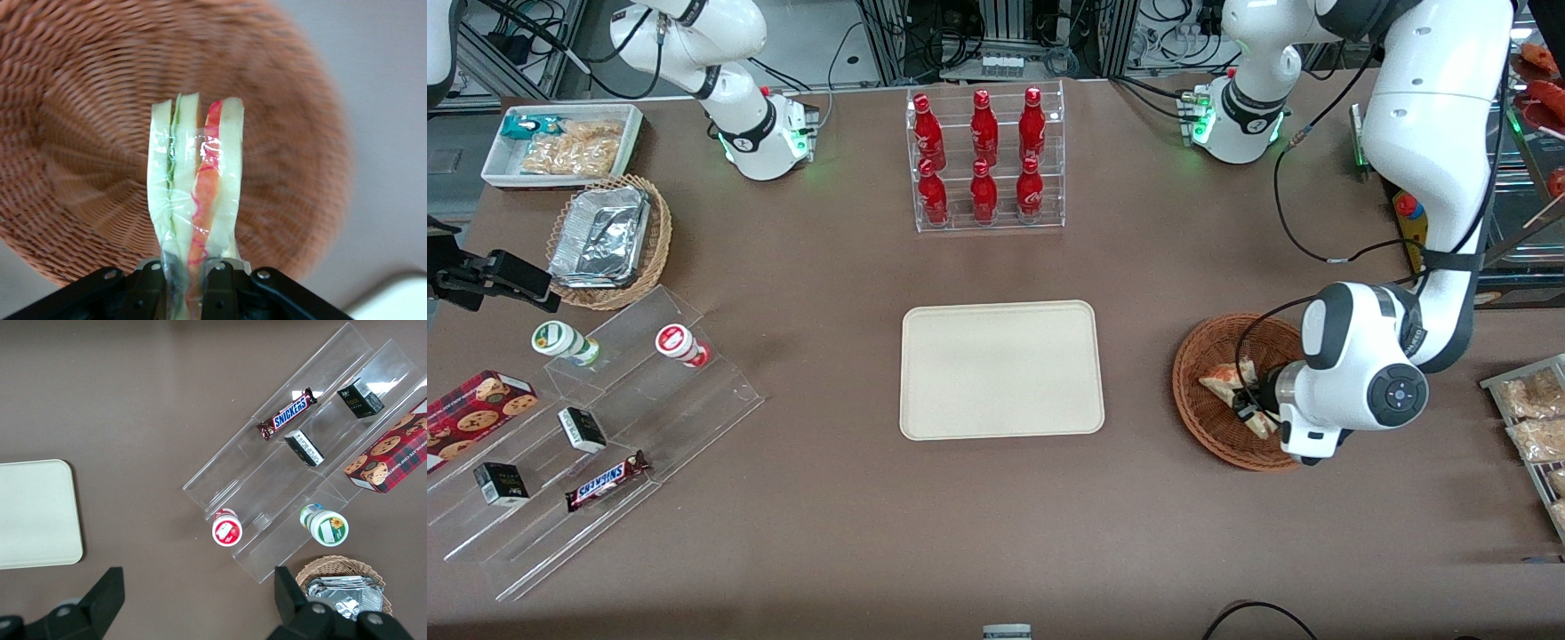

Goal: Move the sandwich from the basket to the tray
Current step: 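Carry the sandwich with the left gripper over the cream tray and lower it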

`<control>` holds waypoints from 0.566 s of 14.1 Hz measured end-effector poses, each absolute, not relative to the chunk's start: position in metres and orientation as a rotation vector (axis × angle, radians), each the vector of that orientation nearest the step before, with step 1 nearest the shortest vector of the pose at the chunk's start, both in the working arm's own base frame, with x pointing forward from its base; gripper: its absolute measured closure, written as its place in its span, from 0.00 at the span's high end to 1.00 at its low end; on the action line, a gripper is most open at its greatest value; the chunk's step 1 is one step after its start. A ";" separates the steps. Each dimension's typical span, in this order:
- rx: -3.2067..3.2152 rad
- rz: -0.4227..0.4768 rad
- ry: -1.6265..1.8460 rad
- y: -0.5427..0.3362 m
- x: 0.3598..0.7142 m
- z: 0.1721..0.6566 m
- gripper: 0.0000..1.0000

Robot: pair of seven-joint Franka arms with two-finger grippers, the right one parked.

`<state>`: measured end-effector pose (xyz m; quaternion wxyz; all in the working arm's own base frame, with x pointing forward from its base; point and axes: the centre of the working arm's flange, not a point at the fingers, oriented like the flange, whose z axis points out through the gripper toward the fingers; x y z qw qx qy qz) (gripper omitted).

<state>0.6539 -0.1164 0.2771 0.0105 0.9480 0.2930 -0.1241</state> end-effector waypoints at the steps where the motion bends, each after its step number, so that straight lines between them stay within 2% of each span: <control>1: 2.972 -0.335 0.837 -0.140 0.658 0.295 0.18; 4: 3.017 -0.240 0.584 -0.249 0.643 0.329 0.15; 8: 3.079 -0.276 0.294 -0.373 0.586 0.309 0.15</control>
